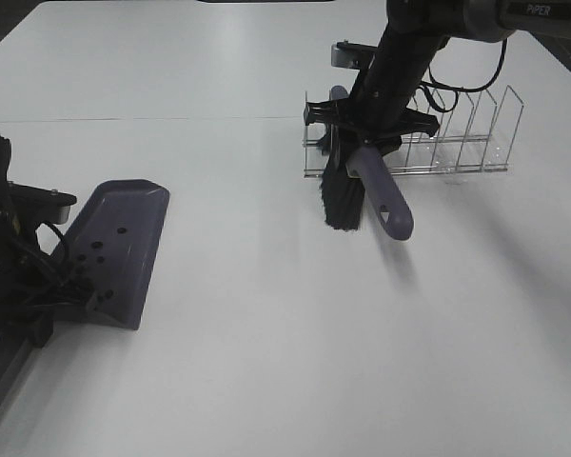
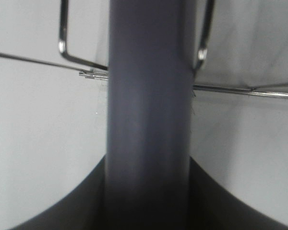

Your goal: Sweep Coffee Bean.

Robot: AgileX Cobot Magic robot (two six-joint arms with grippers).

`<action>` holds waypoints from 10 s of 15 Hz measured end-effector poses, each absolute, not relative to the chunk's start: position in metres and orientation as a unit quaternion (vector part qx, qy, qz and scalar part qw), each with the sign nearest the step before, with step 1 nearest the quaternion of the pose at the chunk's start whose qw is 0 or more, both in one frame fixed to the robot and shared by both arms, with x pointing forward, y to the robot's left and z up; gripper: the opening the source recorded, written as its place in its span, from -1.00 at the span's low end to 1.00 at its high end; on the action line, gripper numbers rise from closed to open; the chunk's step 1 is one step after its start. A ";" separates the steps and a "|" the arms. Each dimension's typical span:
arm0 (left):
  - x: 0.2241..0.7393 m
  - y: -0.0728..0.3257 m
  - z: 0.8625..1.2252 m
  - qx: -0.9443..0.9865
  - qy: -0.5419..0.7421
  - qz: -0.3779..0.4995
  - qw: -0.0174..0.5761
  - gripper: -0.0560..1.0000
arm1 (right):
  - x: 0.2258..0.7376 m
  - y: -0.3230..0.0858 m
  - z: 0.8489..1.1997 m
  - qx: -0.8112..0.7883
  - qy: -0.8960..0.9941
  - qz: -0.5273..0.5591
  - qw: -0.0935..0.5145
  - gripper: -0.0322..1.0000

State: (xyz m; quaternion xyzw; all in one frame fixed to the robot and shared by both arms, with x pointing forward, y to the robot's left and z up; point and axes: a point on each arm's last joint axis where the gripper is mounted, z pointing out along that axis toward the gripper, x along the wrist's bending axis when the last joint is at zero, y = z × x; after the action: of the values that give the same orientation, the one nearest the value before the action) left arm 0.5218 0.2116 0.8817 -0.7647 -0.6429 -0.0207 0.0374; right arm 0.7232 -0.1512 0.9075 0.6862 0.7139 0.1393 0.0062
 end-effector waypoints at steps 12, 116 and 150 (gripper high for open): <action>0.523 0.211 0.882 -0.764 -0.643 -0.023 0.032 -0.25 | 0.732 -0.150 0.908 0.671 0.720 0.167 0.059 -0.35; 0.302 0.299 1.077 -0.673 -0.668 -0.216 -0.235 0.49 | 0.349 -0.264 1.088 0.627 0.745 0.201 0.110 0.29; 0.229 0.300 1.056 -0.615 -0.590 -0.353 -0.386 0.49 | 0.236 -0.299 1.037 0.535 0.690 0.390 0.293 0.29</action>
State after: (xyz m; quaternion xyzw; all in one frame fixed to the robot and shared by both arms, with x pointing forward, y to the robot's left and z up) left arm 0.2294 0.2998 1.0558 -0.6153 -0.5900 -0.3531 -0.3855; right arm 0.2358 -0.2994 1.0374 0.5353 0.6899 0.3897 0.2926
